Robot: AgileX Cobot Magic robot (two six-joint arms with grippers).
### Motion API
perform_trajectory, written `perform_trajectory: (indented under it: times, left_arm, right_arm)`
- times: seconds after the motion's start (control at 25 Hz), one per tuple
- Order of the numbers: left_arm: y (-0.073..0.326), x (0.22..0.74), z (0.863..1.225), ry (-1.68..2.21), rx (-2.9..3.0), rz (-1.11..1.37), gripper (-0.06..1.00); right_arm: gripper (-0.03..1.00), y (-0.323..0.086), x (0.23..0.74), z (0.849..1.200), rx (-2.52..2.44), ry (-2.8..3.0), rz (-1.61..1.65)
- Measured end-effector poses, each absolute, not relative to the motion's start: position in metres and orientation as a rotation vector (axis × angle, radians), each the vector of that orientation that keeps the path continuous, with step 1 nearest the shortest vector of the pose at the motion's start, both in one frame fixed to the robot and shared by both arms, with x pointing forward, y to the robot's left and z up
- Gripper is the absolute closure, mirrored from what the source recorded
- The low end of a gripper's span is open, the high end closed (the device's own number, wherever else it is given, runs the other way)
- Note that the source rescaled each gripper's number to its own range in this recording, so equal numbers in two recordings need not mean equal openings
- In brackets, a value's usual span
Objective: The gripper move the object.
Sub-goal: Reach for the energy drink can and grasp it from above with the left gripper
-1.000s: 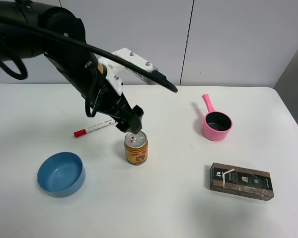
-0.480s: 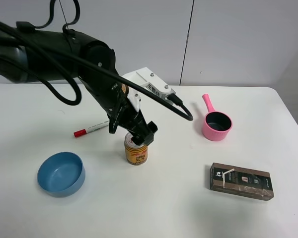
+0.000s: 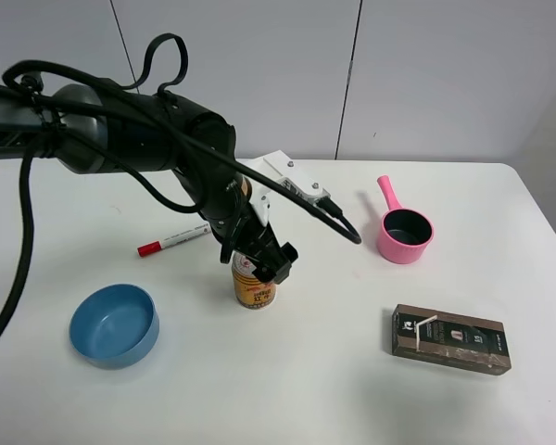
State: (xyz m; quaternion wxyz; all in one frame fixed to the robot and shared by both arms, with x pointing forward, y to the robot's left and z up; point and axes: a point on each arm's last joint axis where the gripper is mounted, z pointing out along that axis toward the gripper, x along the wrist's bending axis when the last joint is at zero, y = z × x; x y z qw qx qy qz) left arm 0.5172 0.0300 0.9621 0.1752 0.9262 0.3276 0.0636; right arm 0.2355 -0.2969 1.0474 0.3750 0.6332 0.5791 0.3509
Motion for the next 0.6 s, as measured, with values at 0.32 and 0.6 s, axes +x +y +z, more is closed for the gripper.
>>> perform_trajectory:
  times: [0.32,0.6]
  left_arm:
    - [0.026,0.522,0.94,0.937,2.649,0.169,-0.06]
    - [0.023,0.525,0.926,0.94,2.653,0.169,-0.06]
  right_arm:
    - [-0.03,-0.297,0.236,1.047,1.621,1.482,0.898]
    - [-0.03,-0.297,0.236,1.047,1.621,1.482,0.898]
